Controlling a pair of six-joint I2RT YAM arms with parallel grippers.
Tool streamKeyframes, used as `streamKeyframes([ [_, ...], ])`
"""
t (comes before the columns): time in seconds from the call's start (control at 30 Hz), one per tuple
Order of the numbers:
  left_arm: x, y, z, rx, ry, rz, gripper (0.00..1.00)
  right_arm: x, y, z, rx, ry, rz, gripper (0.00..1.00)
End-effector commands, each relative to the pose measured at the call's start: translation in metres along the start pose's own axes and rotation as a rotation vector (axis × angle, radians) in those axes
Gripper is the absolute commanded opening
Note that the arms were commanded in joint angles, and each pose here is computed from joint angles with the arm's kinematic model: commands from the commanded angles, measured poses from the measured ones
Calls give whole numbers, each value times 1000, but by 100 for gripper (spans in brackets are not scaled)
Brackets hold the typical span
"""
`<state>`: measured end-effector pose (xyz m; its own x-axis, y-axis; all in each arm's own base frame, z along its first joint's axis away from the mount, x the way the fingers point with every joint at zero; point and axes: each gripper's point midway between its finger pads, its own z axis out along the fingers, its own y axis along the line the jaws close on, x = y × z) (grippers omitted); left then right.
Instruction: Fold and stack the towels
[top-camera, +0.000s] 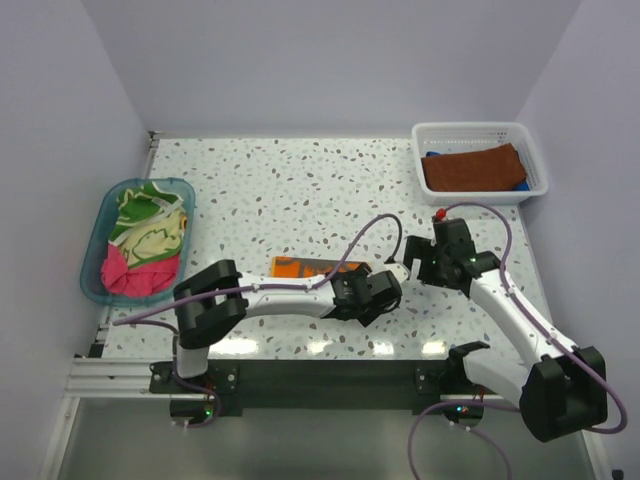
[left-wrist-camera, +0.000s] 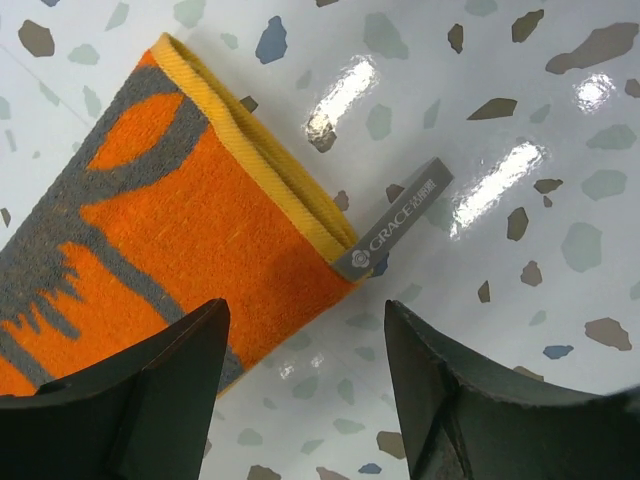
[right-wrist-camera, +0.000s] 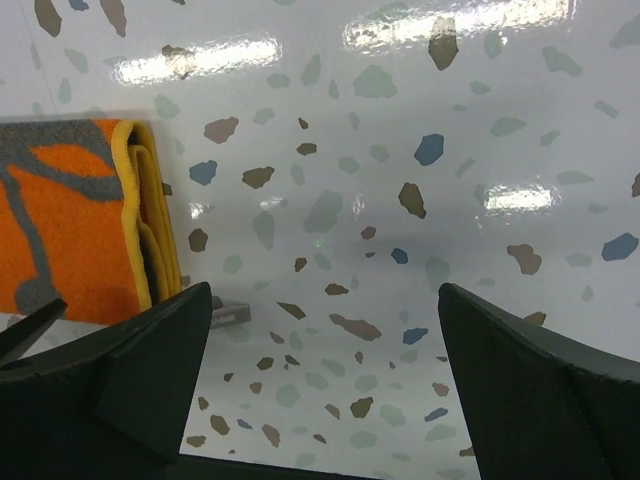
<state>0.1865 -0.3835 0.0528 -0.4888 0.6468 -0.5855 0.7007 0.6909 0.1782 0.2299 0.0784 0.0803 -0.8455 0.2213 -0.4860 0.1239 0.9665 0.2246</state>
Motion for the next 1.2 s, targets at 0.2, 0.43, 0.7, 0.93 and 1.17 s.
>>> streamKeyframes([
  [0.2,-4,-13,22,5,-1,47,66,4,10,12,-58,11,45,99],
  [0.43,14,-19,39,-4,21,33,59,5,13,16,-71,16,51,99],
  [0.7,47,-7,57,-89,72,1,35,8,21,21,-113,35,76,98],
  [0.93,19,6,38,-77,-8,-83,0,14,38,32,-201,74,127,98],
  [1.17,-21,17,2,26,-144,-187,0,24,72,50,-343,152,248,98],
])
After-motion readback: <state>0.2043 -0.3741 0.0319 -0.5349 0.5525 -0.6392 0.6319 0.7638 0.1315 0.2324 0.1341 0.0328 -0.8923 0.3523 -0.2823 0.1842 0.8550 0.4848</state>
